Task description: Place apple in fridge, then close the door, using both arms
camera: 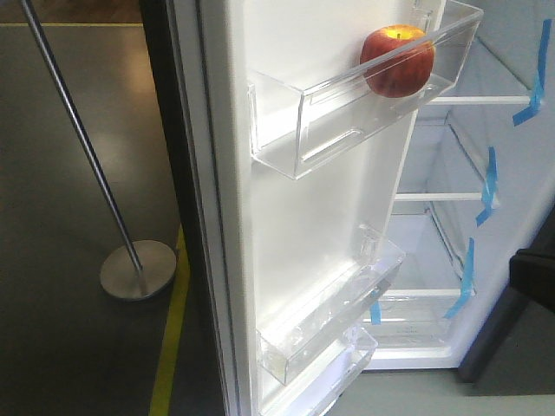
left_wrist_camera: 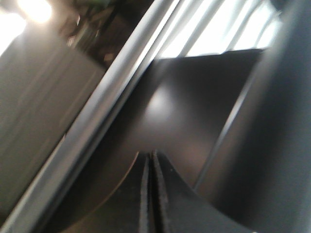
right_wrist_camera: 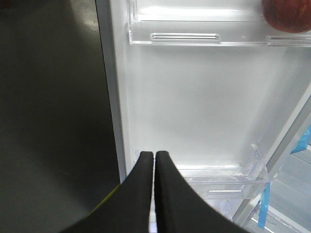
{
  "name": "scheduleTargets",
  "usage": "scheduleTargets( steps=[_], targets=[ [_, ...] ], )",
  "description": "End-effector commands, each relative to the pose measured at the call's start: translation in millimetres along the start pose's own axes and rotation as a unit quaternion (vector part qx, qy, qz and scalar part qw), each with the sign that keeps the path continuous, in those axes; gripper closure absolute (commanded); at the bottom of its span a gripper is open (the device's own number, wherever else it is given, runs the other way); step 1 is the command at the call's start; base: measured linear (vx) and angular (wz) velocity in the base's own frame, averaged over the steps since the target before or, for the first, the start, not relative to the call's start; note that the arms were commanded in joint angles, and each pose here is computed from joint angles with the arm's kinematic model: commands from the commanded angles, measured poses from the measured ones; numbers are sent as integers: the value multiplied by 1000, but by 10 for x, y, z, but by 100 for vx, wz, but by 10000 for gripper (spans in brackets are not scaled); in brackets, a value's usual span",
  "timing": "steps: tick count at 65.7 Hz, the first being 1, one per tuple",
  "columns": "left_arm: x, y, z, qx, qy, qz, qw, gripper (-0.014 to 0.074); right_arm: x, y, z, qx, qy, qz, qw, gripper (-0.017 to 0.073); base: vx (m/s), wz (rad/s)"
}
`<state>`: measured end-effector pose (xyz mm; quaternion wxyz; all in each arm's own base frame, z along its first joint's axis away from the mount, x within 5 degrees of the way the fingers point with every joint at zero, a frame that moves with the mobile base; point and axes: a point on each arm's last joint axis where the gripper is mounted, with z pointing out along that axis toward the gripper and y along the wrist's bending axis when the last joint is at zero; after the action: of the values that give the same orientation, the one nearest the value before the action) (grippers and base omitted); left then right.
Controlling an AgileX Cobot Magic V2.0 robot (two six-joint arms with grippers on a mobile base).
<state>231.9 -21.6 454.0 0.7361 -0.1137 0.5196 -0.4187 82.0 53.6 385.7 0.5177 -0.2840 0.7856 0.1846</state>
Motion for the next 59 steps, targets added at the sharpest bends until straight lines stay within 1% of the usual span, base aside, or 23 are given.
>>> scheduleTargets(
  steps=[1,4,8,11,16,19,26,28,32,35,39,41,49,54,59],
  targets=[
    [-10,16,271,44,9,-30,999,597,-98,1,-30,3,-30,0,1000,564,0,0],
    [41,83,381,51,24,-43,998,596,-97,2,-30,2,-29,0,1000,564,0,0],
    [138,205,549,62,49,-71,994,590,-97,2,-30,2,-29,0,1000,564,0,0],
    [189,263,666,74,68,-94,991,588,-97,2,-30,2,-29,0,1000,564,0,0],
    [285,351,815,92,100,-113,984,582,-97,2,-30,2,-29,0,1000,564,0,0],
    [358,431,919,101,121,-130,979,574,-97,2,-30,2,-29,0,1000,564,0,0],
    [440,536,1102,117,150,-147,971,540,-96,2,-29,2,-29,0,1000,564,0,0],
    [471,580,1148,118,156,-154,968,522,-96,2,-29,2,-29,0,1000,564,0,0],
    [510,618,1235,122,164,-165,965,480,-96,2,-29,2,-29,0,1000,564,0,0],
    [543,637,1283,123,169,-173,962,447,-95,3,-29,1,-28,0,1000,564,0,0],
    [601,657,1343,129,176,-190,957,383,-90,8,-29,-1,-25,0,1000,564,0,0],
    [620,641,1365,135,179,-196,955,356,-87,11,-29,-3,-24,0,1000,564,0,0],
    [749,571,1401,162,199,-203,945,251,-71,27,-29,-12,-15,-1,1000,564,0,0],
    [828,513,1403,170,214,-201,941,220,-57,41,-29,-19,-7,-1,1000,563,0,0],
    [889,463,1400,176,227,-196,938,212,-47,50,-29,-25,-2,-1,1000,561,0,0]
  ],
)
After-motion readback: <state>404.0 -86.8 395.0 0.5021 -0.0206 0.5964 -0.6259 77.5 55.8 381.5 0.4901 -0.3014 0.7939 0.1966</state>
